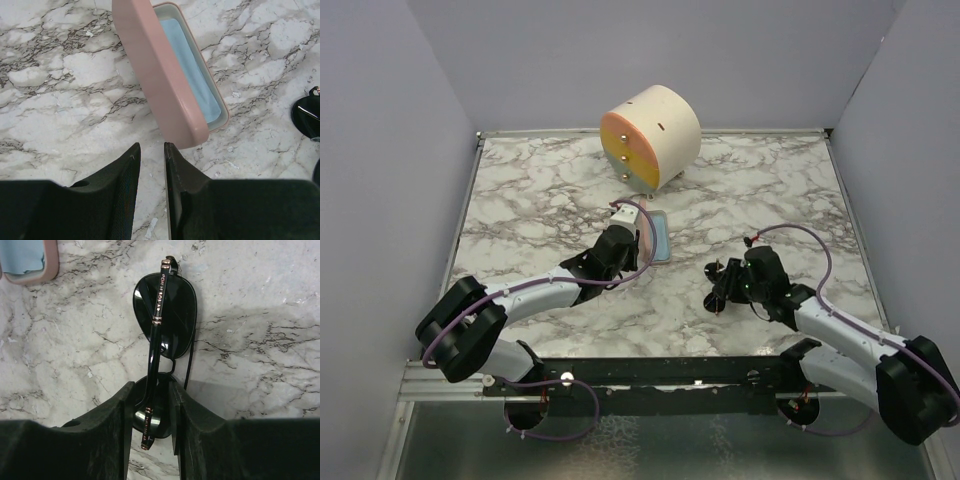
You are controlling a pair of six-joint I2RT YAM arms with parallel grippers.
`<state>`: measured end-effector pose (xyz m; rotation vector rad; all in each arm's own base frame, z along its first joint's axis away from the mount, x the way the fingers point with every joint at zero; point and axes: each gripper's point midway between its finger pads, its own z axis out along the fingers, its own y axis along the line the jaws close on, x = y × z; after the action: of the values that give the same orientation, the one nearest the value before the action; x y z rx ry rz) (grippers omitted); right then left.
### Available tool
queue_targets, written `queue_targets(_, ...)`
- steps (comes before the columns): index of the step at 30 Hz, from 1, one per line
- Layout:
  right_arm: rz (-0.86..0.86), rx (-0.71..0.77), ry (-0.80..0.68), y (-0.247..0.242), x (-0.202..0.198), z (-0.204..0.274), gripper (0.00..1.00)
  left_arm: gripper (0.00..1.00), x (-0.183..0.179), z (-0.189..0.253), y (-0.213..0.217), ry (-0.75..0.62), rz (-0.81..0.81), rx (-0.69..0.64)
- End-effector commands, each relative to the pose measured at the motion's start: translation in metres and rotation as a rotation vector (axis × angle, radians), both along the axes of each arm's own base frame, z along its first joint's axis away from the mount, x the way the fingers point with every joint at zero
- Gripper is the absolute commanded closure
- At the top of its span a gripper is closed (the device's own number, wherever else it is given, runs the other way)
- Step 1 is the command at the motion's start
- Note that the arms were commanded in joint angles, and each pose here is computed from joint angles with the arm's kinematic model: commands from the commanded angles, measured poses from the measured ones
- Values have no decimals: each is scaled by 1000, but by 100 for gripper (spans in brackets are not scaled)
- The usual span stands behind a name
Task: Organize the sunglasses
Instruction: Pick up the sunglasses from the center of the board.
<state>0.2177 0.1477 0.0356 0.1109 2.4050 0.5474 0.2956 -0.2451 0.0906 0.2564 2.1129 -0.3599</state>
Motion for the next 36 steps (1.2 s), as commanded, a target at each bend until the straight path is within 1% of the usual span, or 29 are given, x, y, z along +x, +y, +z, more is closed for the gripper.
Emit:
queue_targets(1, 6, 30, -4, 7, 8, 6, 68, 72, 0, 2, -5, -1, -11, -31)
queue_targets(8, 16, 39, -12, 10, 11, 8, 69, 72, 0, 3, -3, -6, -7, -28)
queue_targets(12, 23, 44, -16, 12, 12, 8, 71, 72, 1, 2, -4, -3, -7, -27)
queue_targets(16, 31, 42, -10, 14, 12, 7, 77, 72, 1, 1, -4, 0, -7, -27)
queue_targets(20, 31, 46, -18, 14, 13, 9, 78, 72, 1, 1, -4, -1, -7, -26)
queue_targets(25, 38, 52, -22, 15, 12, 9, 86, 72, 1, 1, -4, 1, -6, -27)
queue_targets(32, 43, 54, -22, 16, 13, 10, 90, 72, 1, 1, -4, 1, -5, -26)
queue_targets(36, 48, 57, -21, 17, 13, 9, 99, 72, 1, 1, -4, 1, -4, -26)
